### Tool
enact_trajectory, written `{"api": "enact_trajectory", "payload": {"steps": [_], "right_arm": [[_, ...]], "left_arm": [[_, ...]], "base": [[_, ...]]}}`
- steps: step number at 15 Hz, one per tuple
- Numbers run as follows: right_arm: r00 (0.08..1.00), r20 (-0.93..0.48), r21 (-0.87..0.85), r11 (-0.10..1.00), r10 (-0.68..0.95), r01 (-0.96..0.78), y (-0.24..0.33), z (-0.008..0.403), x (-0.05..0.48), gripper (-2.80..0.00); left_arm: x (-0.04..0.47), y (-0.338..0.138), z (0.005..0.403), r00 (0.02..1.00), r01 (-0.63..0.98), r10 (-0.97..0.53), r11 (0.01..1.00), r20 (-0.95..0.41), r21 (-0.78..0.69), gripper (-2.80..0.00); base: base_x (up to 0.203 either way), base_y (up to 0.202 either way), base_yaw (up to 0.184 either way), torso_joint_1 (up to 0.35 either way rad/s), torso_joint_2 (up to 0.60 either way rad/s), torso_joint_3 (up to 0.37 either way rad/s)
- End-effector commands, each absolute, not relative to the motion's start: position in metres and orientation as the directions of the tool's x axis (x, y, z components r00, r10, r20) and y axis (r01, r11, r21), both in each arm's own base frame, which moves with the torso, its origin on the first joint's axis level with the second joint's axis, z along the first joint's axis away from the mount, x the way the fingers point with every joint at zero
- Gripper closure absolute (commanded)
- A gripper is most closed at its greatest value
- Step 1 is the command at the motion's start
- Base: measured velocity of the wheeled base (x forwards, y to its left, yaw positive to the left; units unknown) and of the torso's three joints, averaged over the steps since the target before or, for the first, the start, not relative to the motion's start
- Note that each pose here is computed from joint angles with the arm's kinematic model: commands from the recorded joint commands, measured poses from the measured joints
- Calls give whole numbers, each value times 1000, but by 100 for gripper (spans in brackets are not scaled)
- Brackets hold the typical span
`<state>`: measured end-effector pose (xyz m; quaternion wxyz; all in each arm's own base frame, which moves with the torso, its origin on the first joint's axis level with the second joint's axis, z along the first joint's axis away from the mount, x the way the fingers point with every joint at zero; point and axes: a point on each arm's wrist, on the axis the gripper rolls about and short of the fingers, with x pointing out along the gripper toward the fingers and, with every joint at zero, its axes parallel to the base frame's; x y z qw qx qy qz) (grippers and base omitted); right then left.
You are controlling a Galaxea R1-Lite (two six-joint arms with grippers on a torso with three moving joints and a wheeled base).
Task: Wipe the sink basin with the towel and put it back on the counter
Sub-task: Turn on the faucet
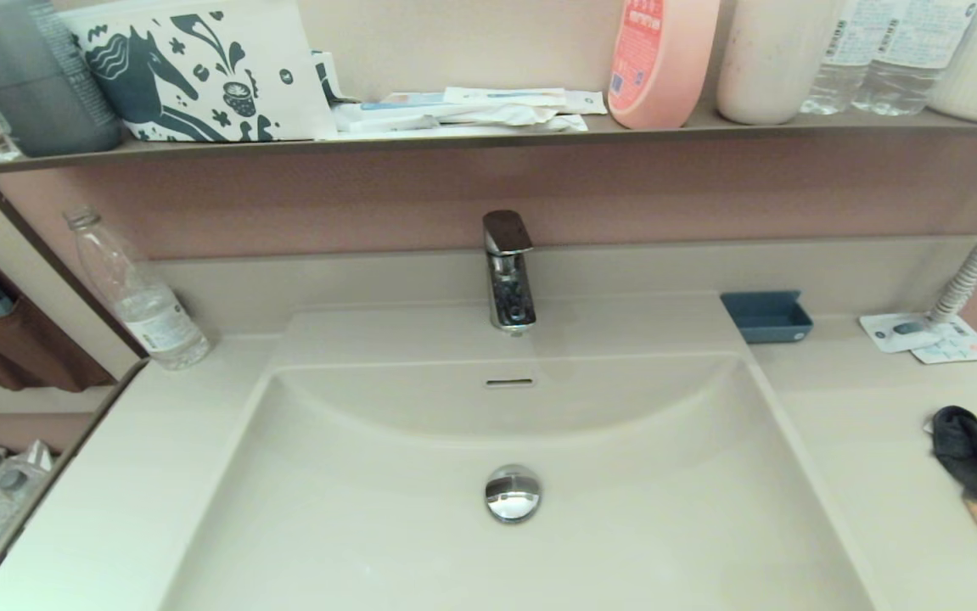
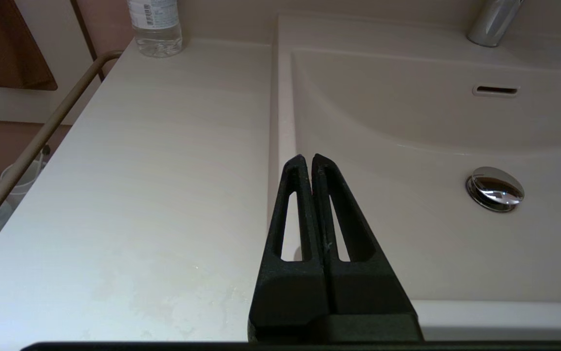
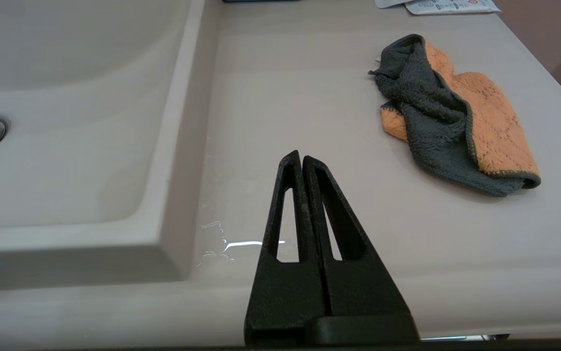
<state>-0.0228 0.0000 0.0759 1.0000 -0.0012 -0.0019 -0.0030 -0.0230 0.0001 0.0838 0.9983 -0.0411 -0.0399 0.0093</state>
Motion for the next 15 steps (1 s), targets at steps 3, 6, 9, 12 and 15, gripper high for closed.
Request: {"api": "enact_trajectory", "payload": {"steps": [3, 6, 9, 12, 15], "right_arm": [[1000, 5, -3, 1000, -6, 6, 0, 76, -23, 0], [1000, 5, -3, 1000, -6, 6, 0, 76, -23, 0], [1000, 5, -3, 1000, -6, 6, 0, 76, -23, 0], [1000, 5, -3, 1000, -6, 6, 0, 76, -23, 0], [1000, 5, -3, 1000, -6, 6, 0, 76, -23, 0]], "left_arm": [[-23, 0, 84, 997, -16, 23, 996, 78, -84, 0], [-23, 0, 84, 997, -16, 23, 996, 80, -84, 0], [-23, 0, 84, 997, -16, 23, 996, 79, -84, 0], [-23, 0, 84, 997, -16, 23, 996, 78, -84, 0], [-23, 0, 84, 997, -16, 23, 996, 78, -84, 0]], "base": [[0, 0, 0, 0, 0, 0], [0, 0, 0, 0, 0, 0], [0, 0, 0, 0, 0, 0], [0, 0, 0, 0, 0, 0], [0, 0, 0, 0, 0, 0]]}}
